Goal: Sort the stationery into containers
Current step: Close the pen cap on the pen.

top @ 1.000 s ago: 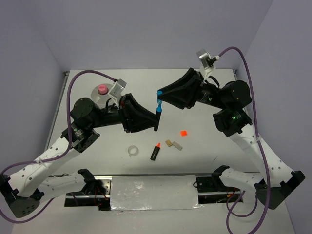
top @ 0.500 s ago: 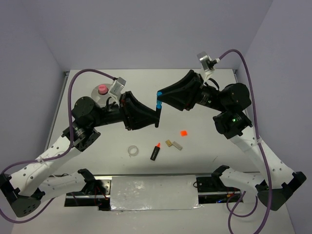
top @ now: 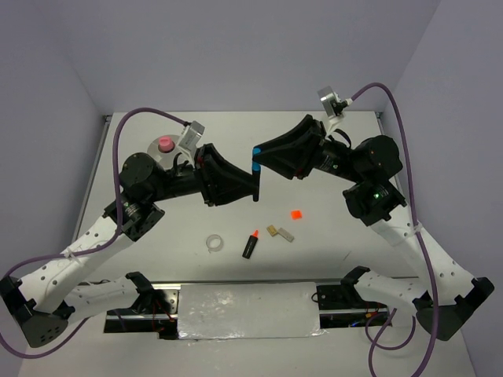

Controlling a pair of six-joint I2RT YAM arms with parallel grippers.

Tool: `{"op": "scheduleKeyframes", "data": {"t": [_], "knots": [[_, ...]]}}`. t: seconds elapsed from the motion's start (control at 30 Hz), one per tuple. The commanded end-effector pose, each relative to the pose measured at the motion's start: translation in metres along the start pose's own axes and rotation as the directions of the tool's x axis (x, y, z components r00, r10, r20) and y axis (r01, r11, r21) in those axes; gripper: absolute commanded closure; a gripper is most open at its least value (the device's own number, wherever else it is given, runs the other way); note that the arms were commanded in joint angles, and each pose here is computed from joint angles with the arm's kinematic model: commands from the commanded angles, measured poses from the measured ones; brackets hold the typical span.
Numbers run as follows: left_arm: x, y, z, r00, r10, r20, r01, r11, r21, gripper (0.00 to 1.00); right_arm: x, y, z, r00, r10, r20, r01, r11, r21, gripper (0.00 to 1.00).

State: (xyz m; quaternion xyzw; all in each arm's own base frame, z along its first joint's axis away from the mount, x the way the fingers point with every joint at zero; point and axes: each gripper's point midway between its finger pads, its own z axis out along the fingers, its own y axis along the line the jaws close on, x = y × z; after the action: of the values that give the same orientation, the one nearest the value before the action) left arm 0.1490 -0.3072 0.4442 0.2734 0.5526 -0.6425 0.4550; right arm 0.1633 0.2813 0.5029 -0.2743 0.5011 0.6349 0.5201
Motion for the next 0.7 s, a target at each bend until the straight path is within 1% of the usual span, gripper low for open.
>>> {"op": "scheduleKeyframes", "data": {"t": [0.0, 0.1, 0.13, 0.23, 0.3, 0.37, 0.4, 0.47, 0.53, 0.6, 0.63, 0.67], "knots": [[-0.034, -0.026, -0.001, 0.99, 0.108, 0.094, -0.114, 0.991, 0.064, 1.0, 0.003, 0.01, -0.004, 0.999, -0.037, -0.026, 0.036, 0.999, -0.032, 0.67], [-0.038, -0.027, -0.003, 0.987, 0.12, 0.105, -0.127, 0.99, 0.062, 1.0, 0.008, 0.018, -0.003, 0.999, -0.025, -0.049, 0.019, 0.995, -0.102, 0.63], [-0.038, -0.027, -0.002, 0.987, 0.121, 0.105, -0.128, 0.99, 0.063, 1.0, 0.012, 0.017, -0.002, 0.998, -0.012, -0.058, 0.005, 0.993, -0.117, 0.59], [-0.039, -0.03, -0.002, 0.985, 0.142, 0.096, -0.149, 0.986, 0.077, 1.0, 0.014, 0.026, -0.002, 0.998, 0.02, -0.063, -0.032, 0.981, -0.19, 0.53], [-0.039, -0.031, -0.002, 0.985, 0.151, 0.089, -0.158, 0.984, 0.083, 1.0, 0.016, 0.03, -0.002, 0.997, 0.024, -0.076, -0.04, 0.976, -0.213, 0.51], [-0.035, -0.028, -0.002, 0.984, 0.165, 0.071, -0.17, 0.982, 0.08, 1.0, 0.013, 0.032, -0.001, 0.997, 0.024, -0.077, -0.041, 0.974, -0.223, 0.45], [-0.034, -0.026, -0.001, 0.983, 0.169, 0.066, -0.173, 0.982, 0.075, 1.0, 0.012, 0.034, -0.001, 0.997, 0.02, -0.074, -0.037, 0.973, -0.226, 0.41], [-0.029, -0.02, -0.002, 0.983, 0.177, 0.049, -0.18, 0.982, 0.054, 1.0, 0.008, 0.032, 0.0, 0.997, 0.005, -0.075, -0.021, 0.978, -0.205, 0.39], [-0.024, -0.013, -0.002, 0.984, 0.174, 0.036, -0.175, 0.984, 0.031, 1.0, 0.006, 0.028, 0.001, 0.998, -0.005, -0.069, -0.007, 0.985, -0.172, 0.32], [-0.023, -0.005, -0.003, 0.98, 0.196, 0.031, -0.196, 0.981, -0.008, 1.0, -0.001, 0.027, 0.001, 0.998, -0.024, -0.053, 0.016, 0.99, -0.137, 0.3], [-0.024, -0.002, -0.004, 0.979, 0.202, 0.03, -0.202, 0.979, -0.028, 1.0, -0.004, 0.015, 0.002, 0.998, -0.041, -0.05, 0.038, 0.997, -0.063, 0.28], [-0.022, 0.004, -0.005, 0.976, 0.215, 0.016, -0.214, 0.975, -0.059, 1.0, -0.004, 0.009, 0.001, 0.997, -0.056, -0.055, 0.055, 0.998, -0.03, 0.25]]}}
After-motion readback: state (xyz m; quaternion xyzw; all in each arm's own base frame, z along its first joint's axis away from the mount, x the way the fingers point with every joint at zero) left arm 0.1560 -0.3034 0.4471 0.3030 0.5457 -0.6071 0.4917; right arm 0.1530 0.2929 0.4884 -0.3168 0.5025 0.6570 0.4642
